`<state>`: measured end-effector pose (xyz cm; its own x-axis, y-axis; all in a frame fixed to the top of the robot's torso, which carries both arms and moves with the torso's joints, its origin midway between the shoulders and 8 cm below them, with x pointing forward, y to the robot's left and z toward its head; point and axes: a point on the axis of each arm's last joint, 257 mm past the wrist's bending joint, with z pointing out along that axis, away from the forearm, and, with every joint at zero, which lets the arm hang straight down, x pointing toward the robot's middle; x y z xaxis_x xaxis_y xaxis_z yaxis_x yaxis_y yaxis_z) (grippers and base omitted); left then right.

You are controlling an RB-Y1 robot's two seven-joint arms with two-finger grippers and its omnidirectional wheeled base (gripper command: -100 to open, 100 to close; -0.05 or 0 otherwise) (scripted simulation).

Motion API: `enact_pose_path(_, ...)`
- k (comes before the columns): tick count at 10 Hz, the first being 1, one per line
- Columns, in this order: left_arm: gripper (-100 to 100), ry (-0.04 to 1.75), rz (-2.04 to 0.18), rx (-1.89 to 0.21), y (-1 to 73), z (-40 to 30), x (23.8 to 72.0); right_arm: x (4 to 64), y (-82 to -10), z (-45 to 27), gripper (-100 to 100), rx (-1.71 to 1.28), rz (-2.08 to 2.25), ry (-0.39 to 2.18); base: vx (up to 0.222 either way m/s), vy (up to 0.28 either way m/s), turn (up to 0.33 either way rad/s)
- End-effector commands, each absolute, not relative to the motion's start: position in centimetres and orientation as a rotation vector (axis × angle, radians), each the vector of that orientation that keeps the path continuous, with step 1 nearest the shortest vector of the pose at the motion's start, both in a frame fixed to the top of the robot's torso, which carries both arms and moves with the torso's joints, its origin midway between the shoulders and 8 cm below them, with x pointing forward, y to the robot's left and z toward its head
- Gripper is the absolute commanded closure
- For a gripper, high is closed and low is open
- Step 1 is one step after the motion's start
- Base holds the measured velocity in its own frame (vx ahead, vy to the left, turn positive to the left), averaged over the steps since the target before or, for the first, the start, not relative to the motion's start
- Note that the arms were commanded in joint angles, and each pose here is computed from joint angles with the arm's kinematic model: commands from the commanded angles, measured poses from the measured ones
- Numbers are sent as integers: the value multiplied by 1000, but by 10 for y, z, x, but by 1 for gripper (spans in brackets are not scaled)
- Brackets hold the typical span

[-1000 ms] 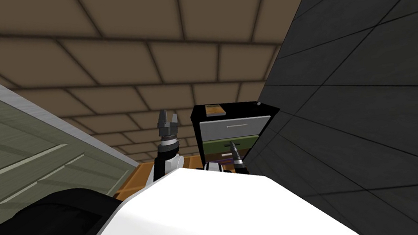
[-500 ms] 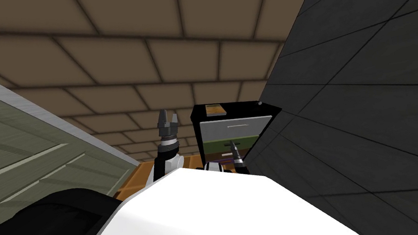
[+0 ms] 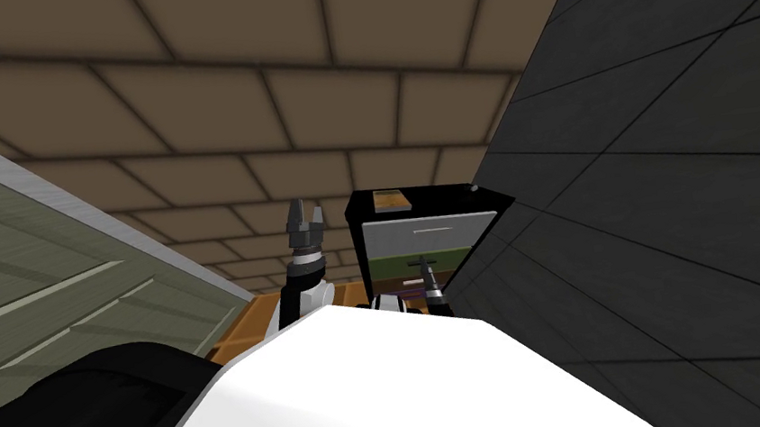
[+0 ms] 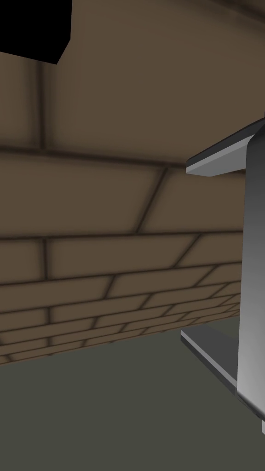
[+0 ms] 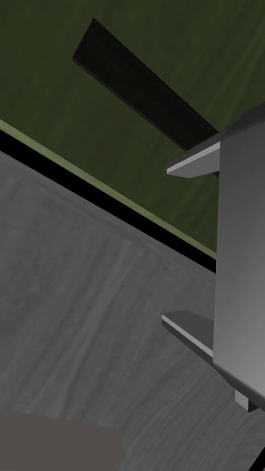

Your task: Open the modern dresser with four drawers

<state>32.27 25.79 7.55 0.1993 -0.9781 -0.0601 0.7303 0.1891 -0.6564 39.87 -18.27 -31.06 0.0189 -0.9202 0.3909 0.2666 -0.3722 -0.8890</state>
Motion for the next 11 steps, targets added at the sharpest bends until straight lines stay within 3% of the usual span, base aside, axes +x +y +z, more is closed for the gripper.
enact_pose_path(1, 0, 537, -1285, -559, 258, 75, 323, 385, -170, -336, -100, -1359, -1465, 799, 11, -18, -6)
enact_pose_path(11, 0, 537, -1285, -559, 258, 75, 323, 379, -166, -343, -100, -1343, -1408, 846, 4, -2, 2)
